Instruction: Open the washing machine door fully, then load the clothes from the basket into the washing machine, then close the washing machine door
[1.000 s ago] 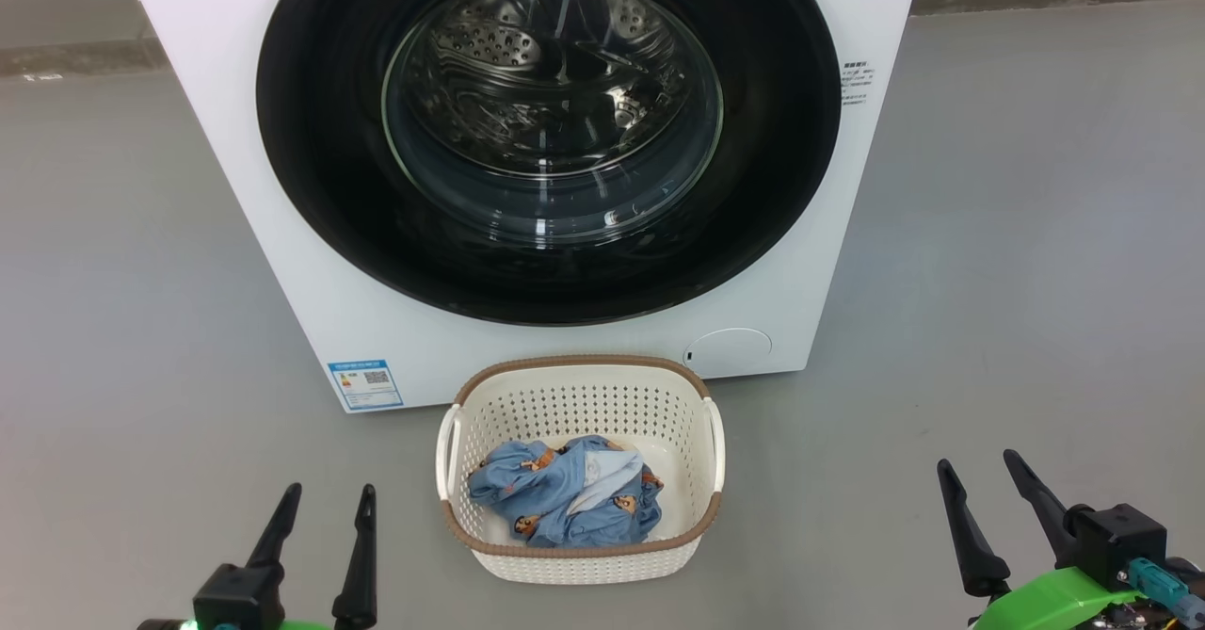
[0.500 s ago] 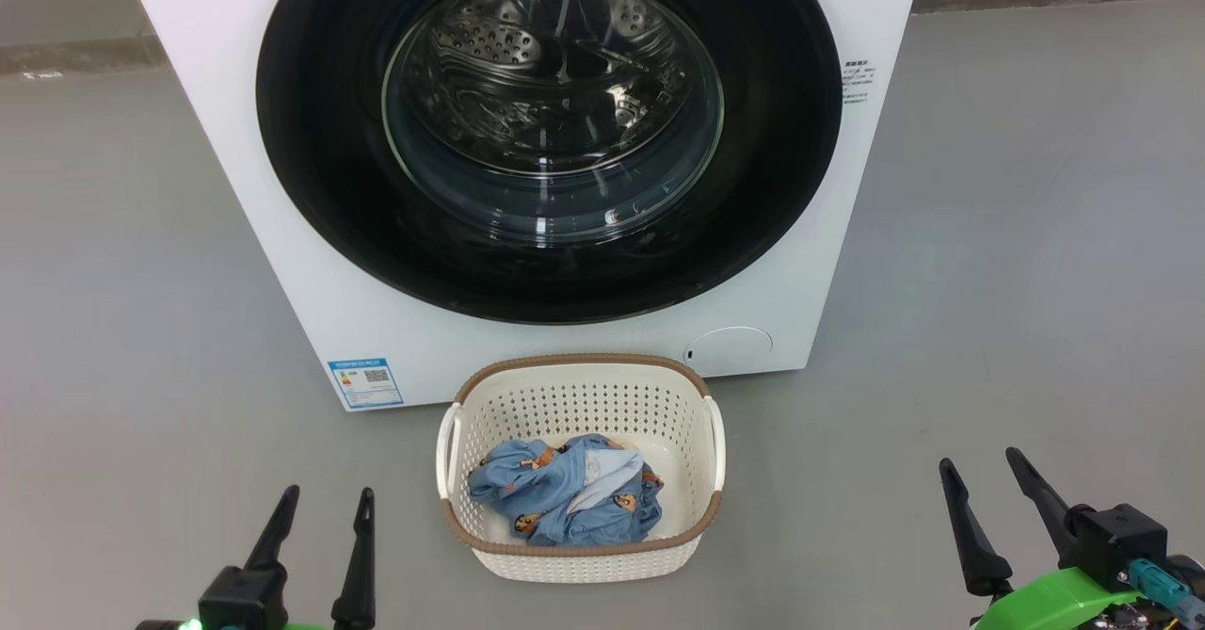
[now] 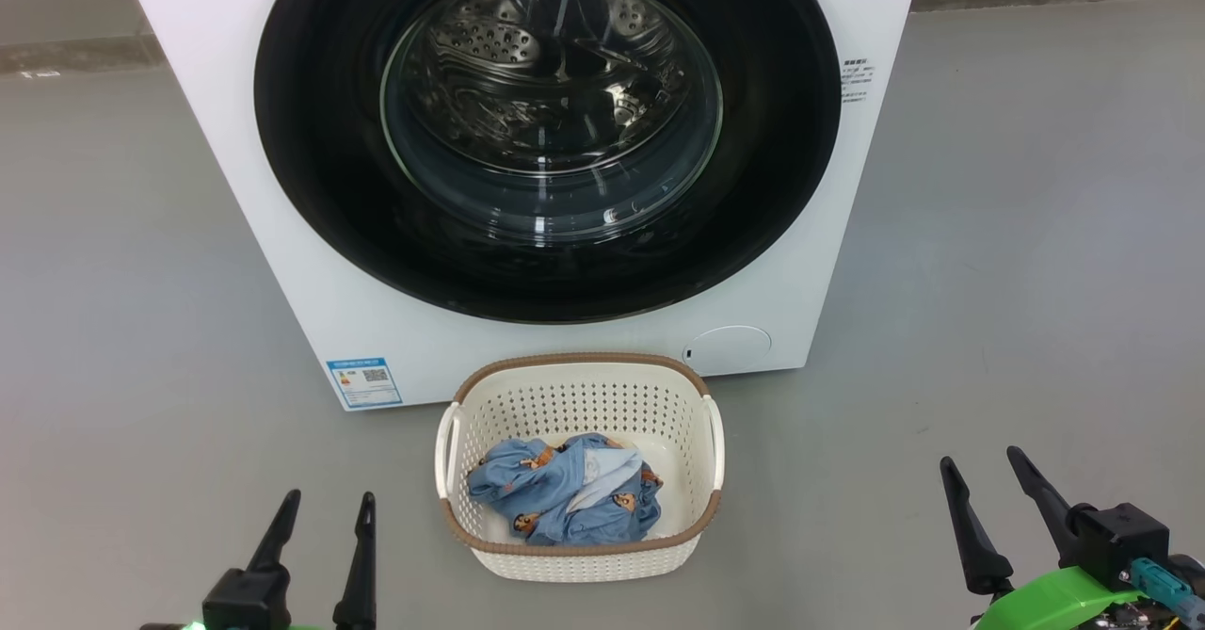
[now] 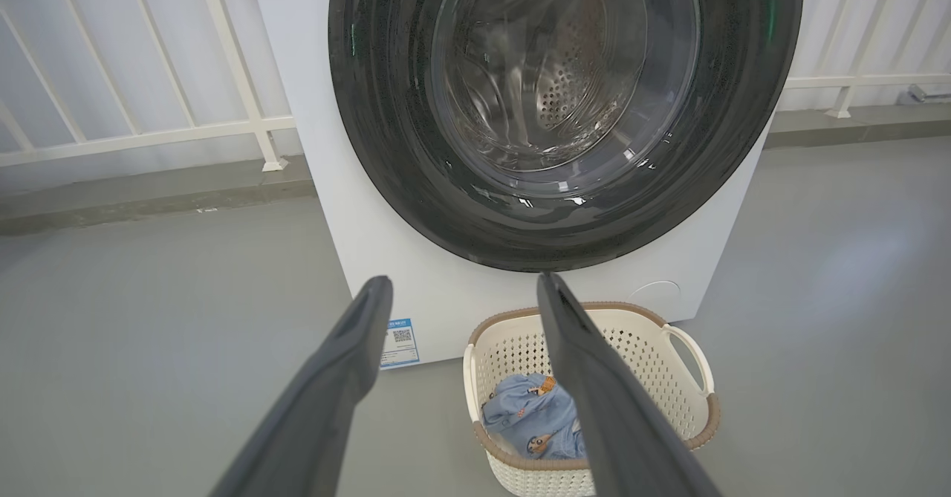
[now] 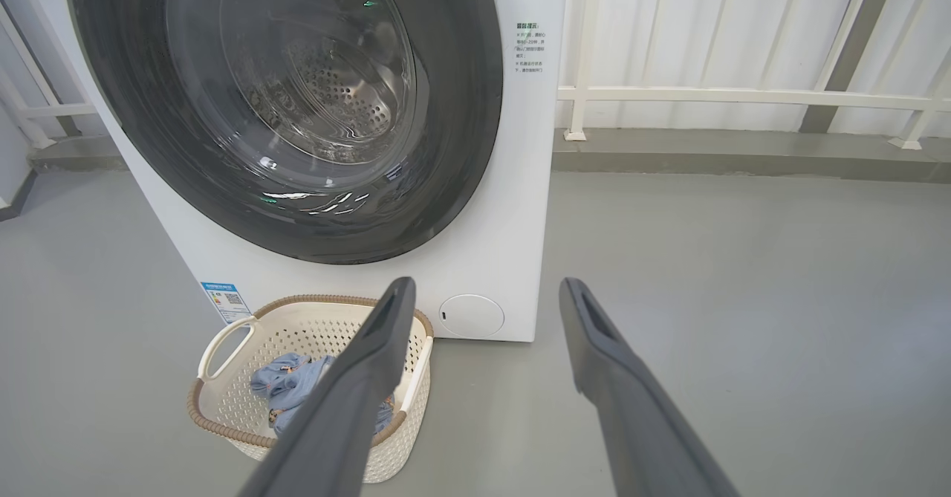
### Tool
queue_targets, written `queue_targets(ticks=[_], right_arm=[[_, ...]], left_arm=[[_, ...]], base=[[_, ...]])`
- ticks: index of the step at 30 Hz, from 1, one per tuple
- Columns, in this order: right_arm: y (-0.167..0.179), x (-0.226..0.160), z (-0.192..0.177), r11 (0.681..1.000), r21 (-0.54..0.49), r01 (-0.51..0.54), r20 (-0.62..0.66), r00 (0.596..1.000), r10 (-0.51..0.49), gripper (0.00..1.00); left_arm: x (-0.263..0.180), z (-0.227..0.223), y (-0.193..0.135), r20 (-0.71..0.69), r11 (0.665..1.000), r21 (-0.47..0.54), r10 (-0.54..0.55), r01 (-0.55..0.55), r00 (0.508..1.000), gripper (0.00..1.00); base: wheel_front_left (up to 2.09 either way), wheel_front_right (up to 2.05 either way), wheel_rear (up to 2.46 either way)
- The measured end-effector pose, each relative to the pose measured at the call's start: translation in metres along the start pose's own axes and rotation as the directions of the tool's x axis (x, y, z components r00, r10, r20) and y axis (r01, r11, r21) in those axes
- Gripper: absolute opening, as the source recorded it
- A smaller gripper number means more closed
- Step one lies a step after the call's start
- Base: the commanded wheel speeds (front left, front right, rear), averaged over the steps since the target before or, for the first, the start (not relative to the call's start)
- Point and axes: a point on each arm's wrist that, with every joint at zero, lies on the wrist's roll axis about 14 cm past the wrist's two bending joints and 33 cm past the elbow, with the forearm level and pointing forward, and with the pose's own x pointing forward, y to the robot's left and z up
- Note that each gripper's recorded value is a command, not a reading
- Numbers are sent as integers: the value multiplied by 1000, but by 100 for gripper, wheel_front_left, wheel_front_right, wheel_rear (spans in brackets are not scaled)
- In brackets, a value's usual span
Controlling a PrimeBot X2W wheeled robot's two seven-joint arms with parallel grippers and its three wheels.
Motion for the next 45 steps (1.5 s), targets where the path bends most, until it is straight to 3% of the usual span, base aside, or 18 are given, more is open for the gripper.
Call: queue_targets(ticks=[11,32,45], right_arm=[[-1,0,0,1000,9,6,1,1000,-6,100],[-5,1,-1,1000,14,15,-2,1000,-15,100],[-8,4,2,1000,13,22,7,1000,-22,100]], left_arm=[[1,-3,1,-11,1000,19,3,-3,1000,100],[6,1,5,1,999,21,35,-35,999,100],[9,4,1,11,1000,14,20,-20,1000,100]], base=[[48,48,-95],[111,111,-222],[25,25,-51]])
